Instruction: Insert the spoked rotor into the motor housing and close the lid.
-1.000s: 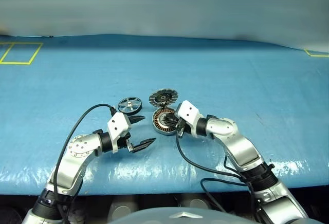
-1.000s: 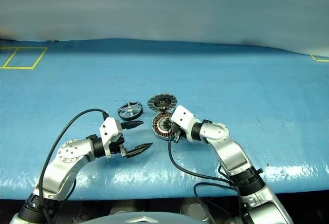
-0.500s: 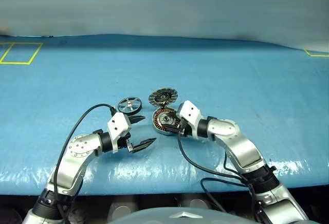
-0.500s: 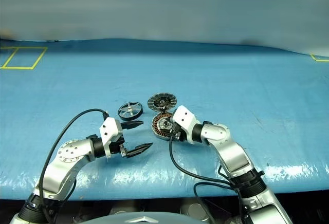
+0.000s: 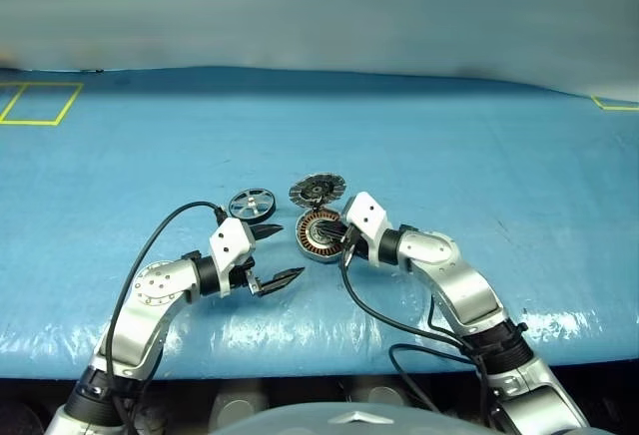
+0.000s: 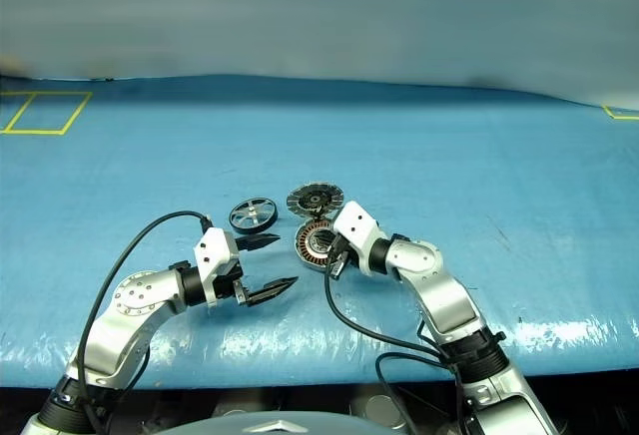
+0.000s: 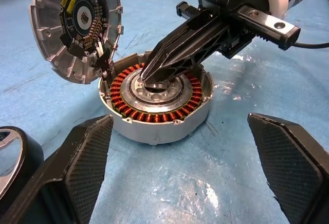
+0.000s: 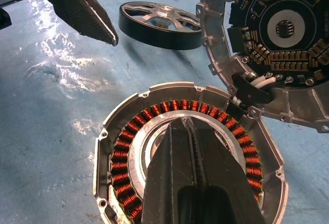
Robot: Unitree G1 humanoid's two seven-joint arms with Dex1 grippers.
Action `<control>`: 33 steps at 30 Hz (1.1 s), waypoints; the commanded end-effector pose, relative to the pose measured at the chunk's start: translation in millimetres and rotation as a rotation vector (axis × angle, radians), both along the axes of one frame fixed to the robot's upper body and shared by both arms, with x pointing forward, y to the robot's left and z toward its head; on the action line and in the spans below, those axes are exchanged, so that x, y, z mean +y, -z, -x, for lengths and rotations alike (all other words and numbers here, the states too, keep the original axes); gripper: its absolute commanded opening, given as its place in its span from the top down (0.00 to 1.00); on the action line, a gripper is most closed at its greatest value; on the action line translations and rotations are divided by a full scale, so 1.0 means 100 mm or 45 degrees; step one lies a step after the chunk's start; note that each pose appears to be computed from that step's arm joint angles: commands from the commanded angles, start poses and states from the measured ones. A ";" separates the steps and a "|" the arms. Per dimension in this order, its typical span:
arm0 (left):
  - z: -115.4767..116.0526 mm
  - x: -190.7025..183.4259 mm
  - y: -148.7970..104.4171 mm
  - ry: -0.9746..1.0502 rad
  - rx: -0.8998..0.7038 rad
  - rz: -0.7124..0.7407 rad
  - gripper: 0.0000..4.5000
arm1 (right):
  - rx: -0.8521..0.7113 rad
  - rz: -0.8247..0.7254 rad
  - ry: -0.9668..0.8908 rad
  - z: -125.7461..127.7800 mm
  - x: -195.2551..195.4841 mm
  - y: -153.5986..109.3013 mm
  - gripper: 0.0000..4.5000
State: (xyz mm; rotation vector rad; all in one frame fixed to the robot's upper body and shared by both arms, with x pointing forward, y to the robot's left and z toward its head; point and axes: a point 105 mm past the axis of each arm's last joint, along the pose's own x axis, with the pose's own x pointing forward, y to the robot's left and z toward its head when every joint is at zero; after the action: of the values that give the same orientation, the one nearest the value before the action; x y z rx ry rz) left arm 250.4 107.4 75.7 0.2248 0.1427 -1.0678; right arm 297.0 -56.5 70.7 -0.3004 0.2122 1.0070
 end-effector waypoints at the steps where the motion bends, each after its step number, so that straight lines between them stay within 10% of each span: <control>1: 0.01 -0.03 -0.06 0.023 -0.044 0.009 0.00 | -0.027 -0.006 -0.024 0.00 0.04 -0.05 0.99; 16: 0.00 -0.03 -0.05 0.024 -0.038 0.002 0.00 | -0.080 0.378 -0.124 0.15 0.06 0.50 0.99; 33: 0.01 -0.06 -0.04 0.043 -0.036 0.008 0.00 | -0.069 0.342 -0.009 0.08 0.15 0.59 0.99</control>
State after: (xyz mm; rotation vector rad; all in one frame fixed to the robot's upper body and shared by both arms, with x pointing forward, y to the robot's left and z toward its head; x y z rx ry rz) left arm 248.6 104.1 72.0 0.2246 0.1545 -1.0867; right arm 297.8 -34.3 53.9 -0.5554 0.1281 0.9727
